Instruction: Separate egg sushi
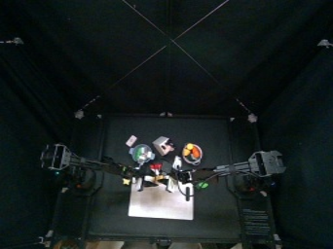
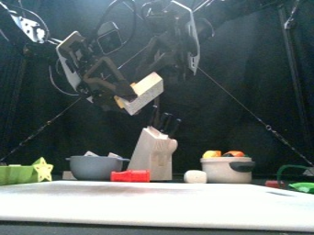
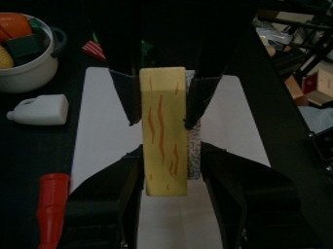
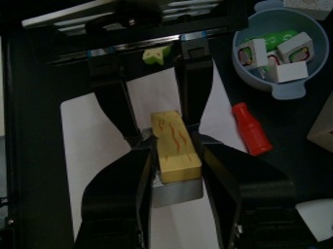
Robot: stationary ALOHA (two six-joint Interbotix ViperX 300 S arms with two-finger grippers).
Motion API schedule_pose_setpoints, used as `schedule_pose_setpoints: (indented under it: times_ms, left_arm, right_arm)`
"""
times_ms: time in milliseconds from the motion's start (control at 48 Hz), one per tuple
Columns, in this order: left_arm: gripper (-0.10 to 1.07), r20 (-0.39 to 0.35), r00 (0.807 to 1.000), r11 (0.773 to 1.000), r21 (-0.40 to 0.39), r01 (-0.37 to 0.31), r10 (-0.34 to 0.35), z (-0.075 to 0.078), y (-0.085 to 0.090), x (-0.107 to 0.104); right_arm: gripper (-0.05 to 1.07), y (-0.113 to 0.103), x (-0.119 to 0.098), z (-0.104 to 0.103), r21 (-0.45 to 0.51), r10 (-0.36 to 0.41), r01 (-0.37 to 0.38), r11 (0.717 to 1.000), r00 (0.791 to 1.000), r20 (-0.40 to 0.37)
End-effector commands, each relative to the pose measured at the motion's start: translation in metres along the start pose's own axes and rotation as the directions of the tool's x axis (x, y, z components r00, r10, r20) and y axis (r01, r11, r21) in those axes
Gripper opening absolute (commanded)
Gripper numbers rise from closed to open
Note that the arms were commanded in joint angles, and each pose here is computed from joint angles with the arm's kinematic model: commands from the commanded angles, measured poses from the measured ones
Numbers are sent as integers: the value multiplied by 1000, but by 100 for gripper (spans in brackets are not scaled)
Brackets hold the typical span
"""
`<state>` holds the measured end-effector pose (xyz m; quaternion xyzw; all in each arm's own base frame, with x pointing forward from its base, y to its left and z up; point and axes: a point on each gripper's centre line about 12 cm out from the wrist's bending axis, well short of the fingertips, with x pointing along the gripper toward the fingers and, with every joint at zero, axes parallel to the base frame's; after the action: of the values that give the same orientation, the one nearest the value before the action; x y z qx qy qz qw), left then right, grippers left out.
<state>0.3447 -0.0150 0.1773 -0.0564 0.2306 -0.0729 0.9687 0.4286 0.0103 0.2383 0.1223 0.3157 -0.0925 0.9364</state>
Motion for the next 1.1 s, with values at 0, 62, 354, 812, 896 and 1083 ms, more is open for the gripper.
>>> schedule_pose_setpoints:
  times_ms: [0,62,354,812,896,1083]
  left_arm:
    - [59,27,1000,1000,-7,3,-3,8,0,-1]
    - [59,27,1000,1000,-6,2,-2,8,0,-1]
    - [59,23,1000,1000,-11,-4,4,6,3,-2]
    - [59,18,1000,1000,-15,-8,8,3,4,-4]
    - [59,20,1000,1000,-15,-9,9,3,4,-4]
    - [59,20,1000,1000,-15,-10,10,3,4,-4]
  right_arm:
    - [55,2,-14,17,14,13,-13,1000,999,48]
    - [55,1,-16,17,15,7,-8,1000,999,46]
    - [55,0,-29,21,14,-5,4,1000,999,54]
    - [55,-2,-40,19,20,0,-1,1000,998,62]
    - [55,-3,-43,19,26,-1,-1,1000,998,65]
    - [54,-3,-48,18,26,4,-6,1000,998,70]
